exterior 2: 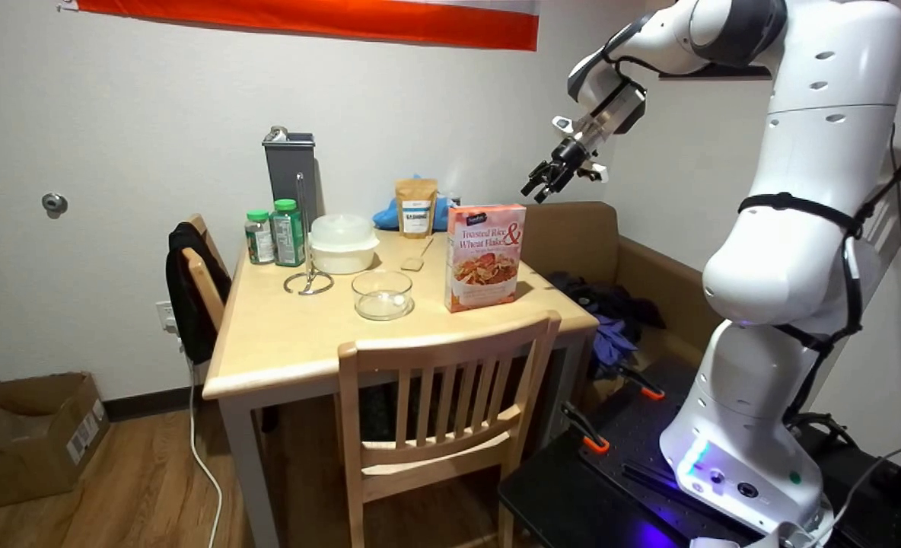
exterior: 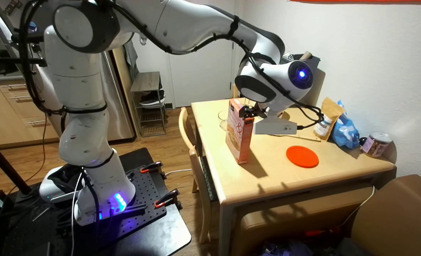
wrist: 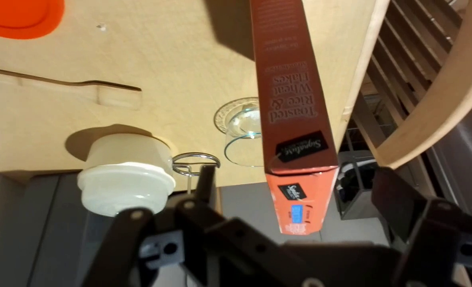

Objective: Pour some cereal into the clear bowl

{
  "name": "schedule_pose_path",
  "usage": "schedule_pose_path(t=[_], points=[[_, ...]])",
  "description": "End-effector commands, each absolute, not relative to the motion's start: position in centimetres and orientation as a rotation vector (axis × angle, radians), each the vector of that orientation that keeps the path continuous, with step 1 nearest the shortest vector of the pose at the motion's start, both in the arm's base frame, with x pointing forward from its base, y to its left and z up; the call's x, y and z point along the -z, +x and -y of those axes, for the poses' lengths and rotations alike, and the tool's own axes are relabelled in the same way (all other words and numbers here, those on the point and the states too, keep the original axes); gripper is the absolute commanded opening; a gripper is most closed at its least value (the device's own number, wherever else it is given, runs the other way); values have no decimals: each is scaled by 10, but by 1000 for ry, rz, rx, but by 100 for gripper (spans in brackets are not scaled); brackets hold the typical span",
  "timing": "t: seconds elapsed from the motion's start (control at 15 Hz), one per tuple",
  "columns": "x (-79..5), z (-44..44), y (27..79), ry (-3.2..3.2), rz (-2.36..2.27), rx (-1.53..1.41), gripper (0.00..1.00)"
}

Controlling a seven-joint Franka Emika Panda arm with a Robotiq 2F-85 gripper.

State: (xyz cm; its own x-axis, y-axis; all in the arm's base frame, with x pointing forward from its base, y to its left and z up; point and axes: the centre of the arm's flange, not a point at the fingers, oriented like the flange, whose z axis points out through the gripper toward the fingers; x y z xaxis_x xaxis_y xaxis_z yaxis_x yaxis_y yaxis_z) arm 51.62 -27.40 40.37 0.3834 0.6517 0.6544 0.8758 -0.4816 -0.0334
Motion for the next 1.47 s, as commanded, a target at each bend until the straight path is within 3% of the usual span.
schedule_pose_path(t=[0.0,1.4], points=[[-395,281,536,-2087,1394,763,100],[-341,292,580,-1888,1179,896,100]])
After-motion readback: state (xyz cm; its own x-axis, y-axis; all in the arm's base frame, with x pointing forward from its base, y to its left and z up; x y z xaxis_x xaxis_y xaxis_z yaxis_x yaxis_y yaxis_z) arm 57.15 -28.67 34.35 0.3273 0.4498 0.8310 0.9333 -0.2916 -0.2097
